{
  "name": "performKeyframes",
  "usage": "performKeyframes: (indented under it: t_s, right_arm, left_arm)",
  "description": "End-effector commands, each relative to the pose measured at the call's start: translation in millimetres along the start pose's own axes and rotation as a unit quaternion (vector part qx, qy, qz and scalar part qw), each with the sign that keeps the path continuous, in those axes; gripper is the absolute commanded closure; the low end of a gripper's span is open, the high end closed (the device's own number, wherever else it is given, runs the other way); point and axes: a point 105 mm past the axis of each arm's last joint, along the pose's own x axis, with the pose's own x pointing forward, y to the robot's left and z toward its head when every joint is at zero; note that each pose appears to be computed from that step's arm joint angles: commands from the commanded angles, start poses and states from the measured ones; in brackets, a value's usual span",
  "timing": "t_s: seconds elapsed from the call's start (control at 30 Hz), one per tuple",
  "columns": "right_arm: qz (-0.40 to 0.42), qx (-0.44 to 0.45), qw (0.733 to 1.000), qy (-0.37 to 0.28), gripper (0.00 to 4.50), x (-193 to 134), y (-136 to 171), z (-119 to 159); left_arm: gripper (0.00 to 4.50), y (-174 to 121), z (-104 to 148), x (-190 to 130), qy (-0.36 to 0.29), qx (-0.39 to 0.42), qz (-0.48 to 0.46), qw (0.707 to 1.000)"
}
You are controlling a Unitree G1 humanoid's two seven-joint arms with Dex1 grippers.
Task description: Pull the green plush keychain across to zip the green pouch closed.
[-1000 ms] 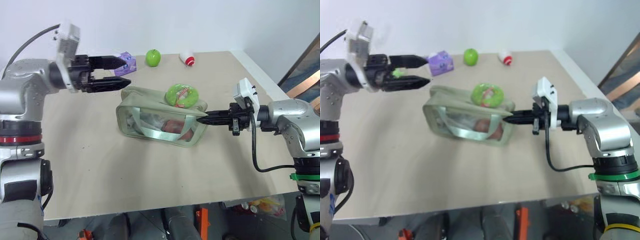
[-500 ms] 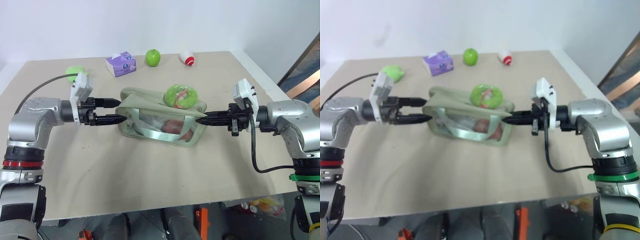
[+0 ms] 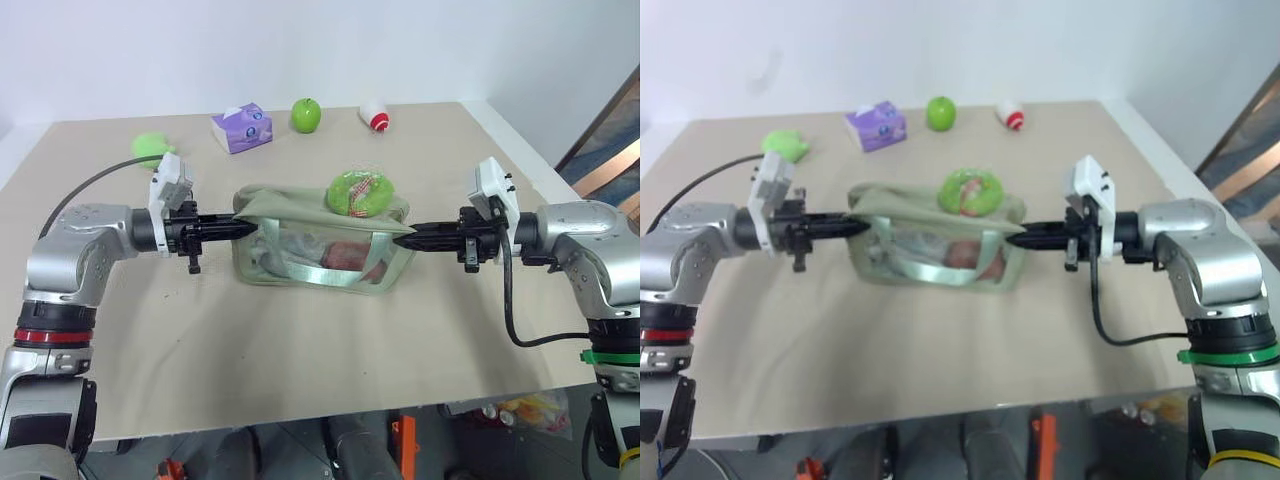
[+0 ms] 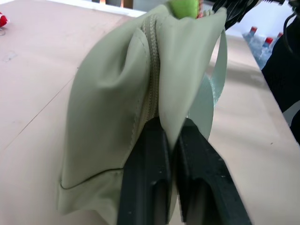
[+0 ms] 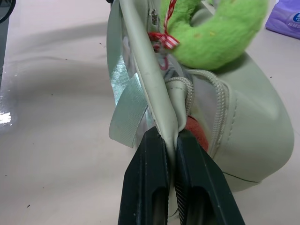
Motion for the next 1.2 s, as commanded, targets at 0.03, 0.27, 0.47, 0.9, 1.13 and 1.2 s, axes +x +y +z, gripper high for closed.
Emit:
performKeyframes:
  t_s: [0.03, 0.27, 0.47, 0.9, 1.13, 1.2]
  right_arm:
    - [-0.006, -0.025, 1.000, -0.015, 4.50, -7, 1, 13]
    - [-0.044, -0.017, 0.999, -0.019, 4.50, -5, -4, 7]
    - [-0.061, 0.017, 0.996, -0.055, 3.14, -22, -1, 15]
    - [-0.225, 0.019, 0.956, -0.186, 1.49, -113, -36, 68]
    - [-0.128, -0.028, 0.989, -0.071, 1.49, -35, -33, 49]
    - [-0.109, -0.034, 0.992, -0.051, 1.49, -24, -34, 43]
  left_arm:
    - [4.48, -10, 14, -3, -0.032, 0.016, 0.005, 0.999]
    - [4.48, -16, 1, 18, -0.063, -0.010, 0.046, 0.997]
    - [4.50, -24, -4, 33, -0.059, -0.011, 0.039, 0.997]
    - [4.50, -33, -7, 48, -0.066, -0.017, 0.019, 0.997]
    - [4.50, -34, -8, 53, -0.071, -0.017, 0.015, 0.997]
    - [4.50, -35, -8, 54, -0.071, -0.016, 0.015, 0.997]
